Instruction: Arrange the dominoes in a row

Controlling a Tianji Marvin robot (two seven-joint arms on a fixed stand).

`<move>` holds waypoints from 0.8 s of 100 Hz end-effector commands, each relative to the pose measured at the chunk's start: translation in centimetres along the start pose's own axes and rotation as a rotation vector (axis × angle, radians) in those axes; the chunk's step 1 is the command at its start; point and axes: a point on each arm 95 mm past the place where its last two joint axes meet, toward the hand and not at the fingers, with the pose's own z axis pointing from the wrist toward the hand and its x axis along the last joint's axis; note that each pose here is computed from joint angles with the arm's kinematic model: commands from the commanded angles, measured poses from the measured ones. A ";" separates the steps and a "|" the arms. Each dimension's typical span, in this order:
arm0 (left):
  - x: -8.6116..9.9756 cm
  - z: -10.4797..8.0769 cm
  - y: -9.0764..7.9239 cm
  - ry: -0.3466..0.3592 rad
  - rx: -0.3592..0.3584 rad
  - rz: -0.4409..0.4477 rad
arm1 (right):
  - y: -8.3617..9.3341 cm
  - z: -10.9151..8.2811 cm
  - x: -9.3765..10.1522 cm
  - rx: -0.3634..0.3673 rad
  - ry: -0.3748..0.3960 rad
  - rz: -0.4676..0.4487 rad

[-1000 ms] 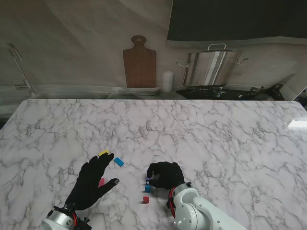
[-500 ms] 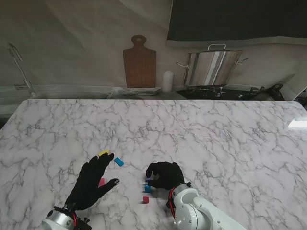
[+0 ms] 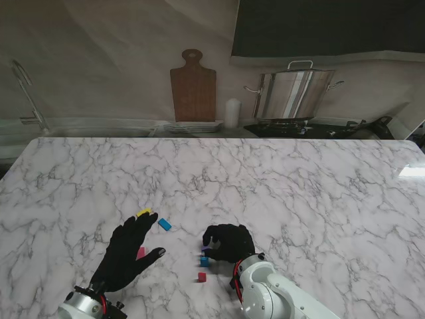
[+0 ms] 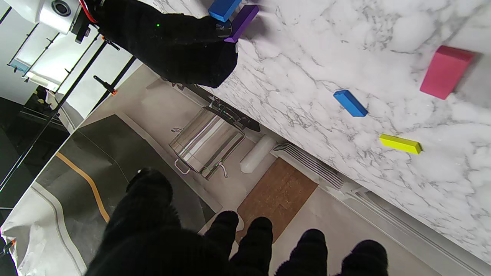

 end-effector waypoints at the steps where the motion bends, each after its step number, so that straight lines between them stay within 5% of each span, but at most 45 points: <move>1: 0.1 -0.1 0.2 0.003 -0.015 -0.002 | -0.2 0.0 0.0 0.004 -0.005 0.002; 80: 0.2 -0.1 0.1 0.006 -0.014 0.001 | -0.1 -0.2 0.0 0.009 0.000 0.003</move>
